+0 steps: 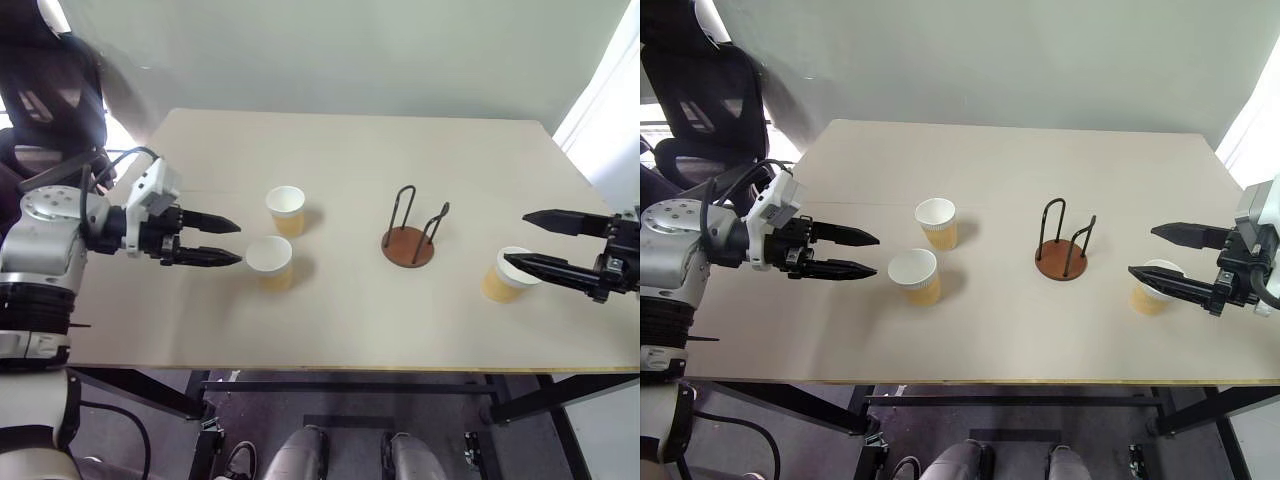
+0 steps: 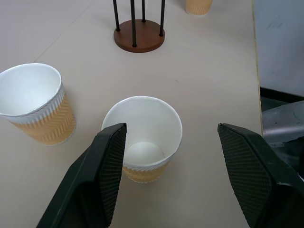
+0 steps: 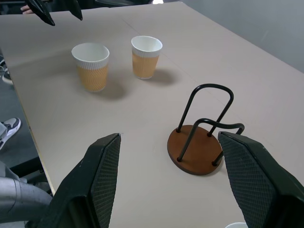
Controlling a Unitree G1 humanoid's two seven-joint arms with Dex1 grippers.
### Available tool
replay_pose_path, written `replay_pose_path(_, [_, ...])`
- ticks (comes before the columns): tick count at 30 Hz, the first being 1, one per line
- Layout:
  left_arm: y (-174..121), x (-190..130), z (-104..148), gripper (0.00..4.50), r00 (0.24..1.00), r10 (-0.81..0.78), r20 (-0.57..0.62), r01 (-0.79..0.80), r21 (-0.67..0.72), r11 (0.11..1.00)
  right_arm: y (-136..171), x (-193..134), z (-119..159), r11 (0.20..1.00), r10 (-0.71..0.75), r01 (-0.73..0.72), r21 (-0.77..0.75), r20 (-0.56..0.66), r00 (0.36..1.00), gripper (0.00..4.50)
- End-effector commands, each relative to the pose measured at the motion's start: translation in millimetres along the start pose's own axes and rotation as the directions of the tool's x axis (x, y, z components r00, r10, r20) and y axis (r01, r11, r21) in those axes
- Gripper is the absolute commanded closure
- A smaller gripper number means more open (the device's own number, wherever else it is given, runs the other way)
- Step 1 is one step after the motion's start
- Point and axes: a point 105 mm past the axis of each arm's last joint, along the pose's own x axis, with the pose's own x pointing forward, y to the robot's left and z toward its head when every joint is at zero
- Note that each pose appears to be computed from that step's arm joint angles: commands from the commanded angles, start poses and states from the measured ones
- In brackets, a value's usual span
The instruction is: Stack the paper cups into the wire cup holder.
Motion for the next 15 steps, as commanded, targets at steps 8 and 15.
replay_pose_path(8, [-0.8, -8.4, 17.4, 1.24, 1.0, -0.006, 0.014, 0.005, 0.069, 0.998, 1.3, -4.2, 8.5, 0.999, -0.019, 0.02, -0.039, 0.014, 1.0, 1.14])
replay_pose_path(15, [-3.6, -9.8, 34.6, 1.24, 0.999, -0.022, 0.043, 0.017, 0.122, 0.992, 1.1, -3.8, 14.5, 0.997, -0.066, 0.067, -0.032, 0.027, 0.997, 1.14])
